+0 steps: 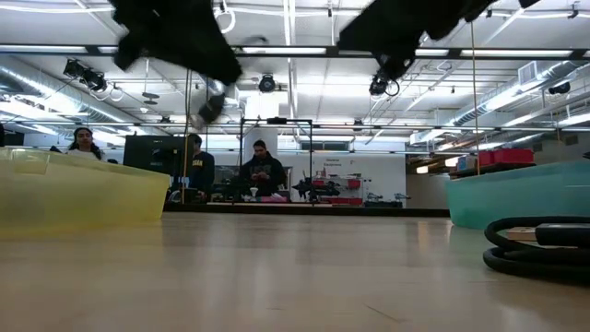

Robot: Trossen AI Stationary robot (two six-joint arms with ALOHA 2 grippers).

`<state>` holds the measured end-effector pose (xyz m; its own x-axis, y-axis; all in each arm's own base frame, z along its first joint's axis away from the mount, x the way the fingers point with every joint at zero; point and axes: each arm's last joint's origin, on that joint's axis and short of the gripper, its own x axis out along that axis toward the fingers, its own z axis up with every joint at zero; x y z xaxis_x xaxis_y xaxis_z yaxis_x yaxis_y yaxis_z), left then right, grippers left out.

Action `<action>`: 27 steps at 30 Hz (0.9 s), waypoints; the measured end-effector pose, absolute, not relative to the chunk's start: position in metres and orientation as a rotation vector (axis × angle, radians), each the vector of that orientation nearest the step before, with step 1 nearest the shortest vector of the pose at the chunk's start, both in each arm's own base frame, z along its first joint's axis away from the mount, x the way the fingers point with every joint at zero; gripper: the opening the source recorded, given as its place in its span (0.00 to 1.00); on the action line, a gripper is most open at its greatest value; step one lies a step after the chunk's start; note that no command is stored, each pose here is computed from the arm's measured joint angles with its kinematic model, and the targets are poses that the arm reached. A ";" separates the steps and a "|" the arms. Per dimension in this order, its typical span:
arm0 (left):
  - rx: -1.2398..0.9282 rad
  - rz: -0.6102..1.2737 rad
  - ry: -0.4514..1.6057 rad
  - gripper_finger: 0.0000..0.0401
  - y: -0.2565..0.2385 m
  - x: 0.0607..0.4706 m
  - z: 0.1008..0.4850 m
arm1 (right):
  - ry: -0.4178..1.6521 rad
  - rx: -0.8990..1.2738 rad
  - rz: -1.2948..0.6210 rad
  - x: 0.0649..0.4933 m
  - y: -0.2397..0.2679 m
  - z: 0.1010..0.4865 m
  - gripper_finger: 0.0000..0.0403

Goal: Pick & Place USB Port
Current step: Put the black charger cable into the yellow bin

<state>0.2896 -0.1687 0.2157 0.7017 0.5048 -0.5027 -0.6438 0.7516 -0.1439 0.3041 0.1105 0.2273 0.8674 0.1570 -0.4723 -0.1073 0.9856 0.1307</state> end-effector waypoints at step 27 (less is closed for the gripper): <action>-0.560 1.302 0.932 0.07 -0.127 0.167 0.223 | 0.531 0.177 0.115 0.295 0.129 0.225 0.19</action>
